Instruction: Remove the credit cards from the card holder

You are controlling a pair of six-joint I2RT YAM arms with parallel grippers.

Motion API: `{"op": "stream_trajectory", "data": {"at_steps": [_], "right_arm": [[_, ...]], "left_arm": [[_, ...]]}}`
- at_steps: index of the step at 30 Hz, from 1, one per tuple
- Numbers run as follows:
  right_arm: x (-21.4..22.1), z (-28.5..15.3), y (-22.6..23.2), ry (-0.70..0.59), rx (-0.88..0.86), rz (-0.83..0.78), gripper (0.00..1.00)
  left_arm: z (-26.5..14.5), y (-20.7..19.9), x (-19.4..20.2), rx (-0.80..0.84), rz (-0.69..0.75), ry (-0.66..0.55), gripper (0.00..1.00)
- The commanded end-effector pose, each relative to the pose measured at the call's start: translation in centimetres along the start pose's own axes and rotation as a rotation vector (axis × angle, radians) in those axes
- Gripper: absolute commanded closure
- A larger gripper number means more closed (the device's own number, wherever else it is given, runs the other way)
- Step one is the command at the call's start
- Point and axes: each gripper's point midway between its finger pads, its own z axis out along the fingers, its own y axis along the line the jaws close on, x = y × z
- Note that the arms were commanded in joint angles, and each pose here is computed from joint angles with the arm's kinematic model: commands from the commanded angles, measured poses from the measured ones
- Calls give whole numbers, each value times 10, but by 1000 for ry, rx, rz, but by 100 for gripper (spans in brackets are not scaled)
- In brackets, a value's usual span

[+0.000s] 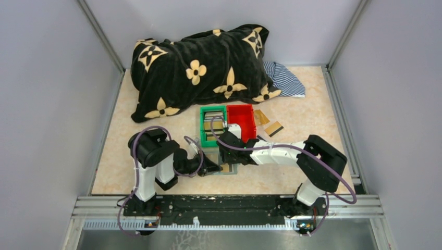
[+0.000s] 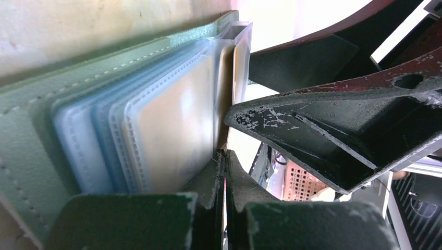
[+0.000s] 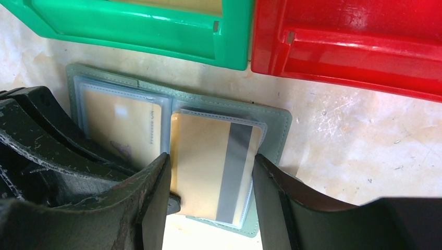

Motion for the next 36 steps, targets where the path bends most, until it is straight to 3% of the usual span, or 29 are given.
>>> {"op": "stream_trajectory", "data": {"at_steps": [1,8,15,19,20,28,36], "right_arm": [[-25,-20,8,-95,-22,30,57],[-22,-34,-1,-125,-50,69,52],[-27,-36,-11,-143,-21,74,35],[-33,-37,-11,-155,-27,77,34],[-32,-38,-11,-152,-32,74,36],[-11,-29,-4,-93,-87,69,85],[20,-19,-17,-20,-70,80,99]], "left_arm": [[-4,-34,-14,158,91,-72,100],[-3,-35,-15,162,87,-70,100],[-2,-35,-15,163,81,-67,100],[-3,-35,-15,163,78,-71,100],[-4,-35,-15,162,78,-71,100],[-2,-36,-16,167,73,-70,100],[-3,-40,-16,176,76,-70,100]]}}
